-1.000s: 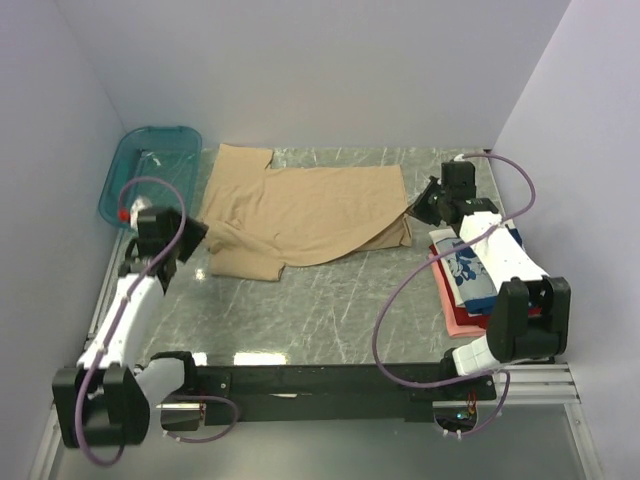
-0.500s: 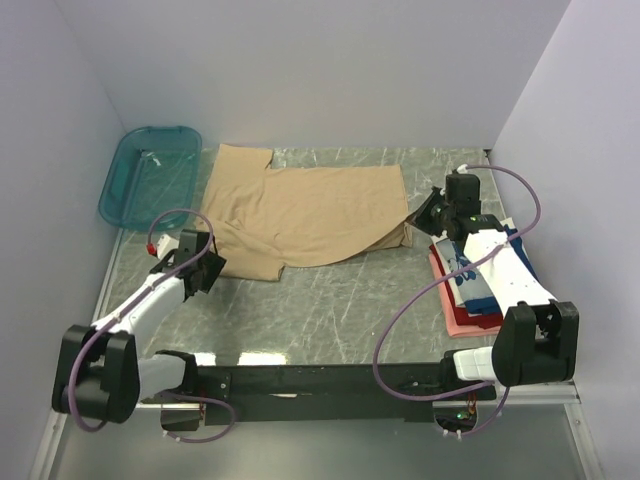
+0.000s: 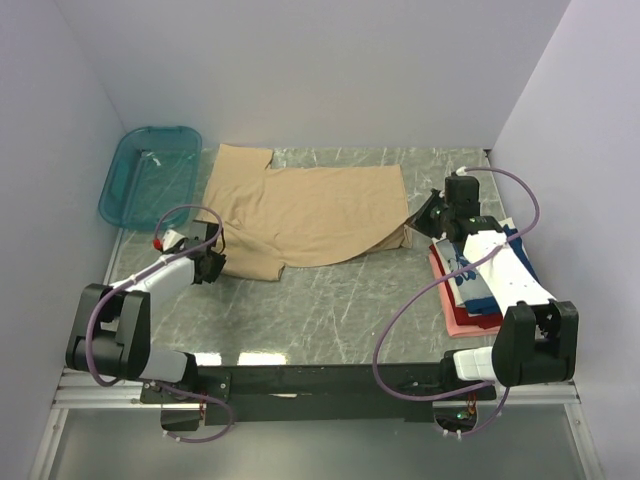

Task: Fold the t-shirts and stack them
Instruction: Flatten the tshirt out

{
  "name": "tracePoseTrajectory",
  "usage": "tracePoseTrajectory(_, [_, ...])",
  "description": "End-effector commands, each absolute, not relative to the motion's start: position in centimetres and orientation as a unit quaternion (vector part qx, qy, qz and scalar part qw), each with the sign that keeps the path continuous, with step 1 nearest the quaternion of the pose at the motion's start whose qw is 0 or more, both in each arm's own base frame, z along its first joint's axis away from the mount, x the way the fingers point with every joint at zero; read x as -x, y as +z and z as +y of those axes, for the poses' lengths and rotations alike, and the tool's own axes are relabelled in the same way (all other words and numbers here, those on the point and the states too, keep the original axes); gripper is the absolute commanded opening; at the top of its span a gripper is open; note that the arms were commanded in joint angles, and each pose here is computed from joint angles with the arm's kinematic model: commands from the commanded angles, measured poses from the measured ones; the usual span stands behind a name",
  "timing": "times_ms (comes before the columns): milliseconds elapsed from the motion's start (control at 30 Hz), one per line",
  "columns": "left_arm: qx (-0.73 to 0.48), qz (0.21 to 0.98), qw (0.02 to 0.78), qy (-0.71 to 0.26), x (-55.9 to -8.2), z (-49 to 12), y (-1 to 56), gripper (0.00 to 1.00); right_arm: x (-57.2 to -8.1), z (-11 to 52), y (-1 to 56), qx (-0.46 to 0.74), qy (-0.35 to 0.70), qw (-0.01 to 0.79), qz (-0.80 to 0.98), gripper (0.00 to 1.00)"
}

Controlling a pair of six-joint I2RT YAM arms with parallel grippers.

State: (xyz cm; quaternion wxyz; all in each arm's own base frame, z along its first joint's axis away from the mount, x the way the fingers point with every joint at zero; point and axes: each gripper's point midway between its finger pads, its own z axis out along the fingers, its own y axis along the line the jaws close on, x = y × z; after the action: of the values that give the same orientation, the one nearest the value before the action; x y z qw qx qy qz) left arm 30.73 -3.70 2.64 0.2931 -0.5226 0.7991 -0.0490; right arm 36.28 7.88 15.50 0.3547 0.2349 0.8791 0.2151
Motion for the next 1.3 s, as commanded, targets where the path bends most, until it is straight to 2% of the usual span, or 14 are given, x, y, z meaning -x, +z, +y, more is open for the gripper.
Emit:
tracePoseTrajectory(0, [0.522,0.788,0.323,-0.043,-32.1,-3.1,4.3,0.2,-36.4,7.9,16.5,-0.224,0.223,0.376,0.871,0.0])
tracePoseTrajectory(100, [0.52,0.782,0.34,-0.039,-31.5,-2.5,5.9,0.01,-35.9,7.8,16.4,-0.222,0.222,0.376,0.872,0.0])
tracePoseTrajectory(333, [0.509,0.754,0.409,-0.074,-27.8,-1.1,12.5,0.01,-33.5,7.7,15.8,-0.221,0.224,0.38,0.87,0.0])
tracePoseTrajectory(467, [0.507,0.744,0.429,-0.079,-24.4,-0.1,14.2,0.01,-30.9,7.9,14.0,-0.221,0.23,0.367,0.874,0.0])
tracePoseTrajectory(600, [0.515,0.74,0.423,-0.087,-21.3,0.2,14.2,0.01,-28.4,8.1,12.3,-0.225,0.24,0.351,0.877,0.0])
tracePoseTrajectory(733, [0.523,0.73,0.411,-0.159,-19.8,-2.1,14.7,0.01,-25.7,8.5,11.0,-0.233,0.255,0.336,0.876,0.0])
tracePoseTrajectory(967, [0.549,0.715,0.399,-0.171,-17.5,-1.7,15.9,0.01,-22.6,8.5,9.5,-0.264,0.263,0.322,0.871,0.0])
tracePoseTrajectory(1100, [0.535,0.719,0.403,-0.182,-17.7,-2.1,16.3,0.01,-21.7,8.5,8.8,-0.263,0.259,0.309,0.876,0.2])
tracePoseTrajectory(1133, [0.533,0.723,0.401,-0.179,-17.8,-2.1,16.2,0.01,-21.6,8.5,8.6,-0.263,0.256,0.305,0.879,0.28])
tracePoseTrajectory(1267, [0.525,0.731,0.4,-0.177,-18.2,-2.4,16.3,0.01,-20.4,8.1,7.1,-0.277,0.241,0.282,0.886,0.37])
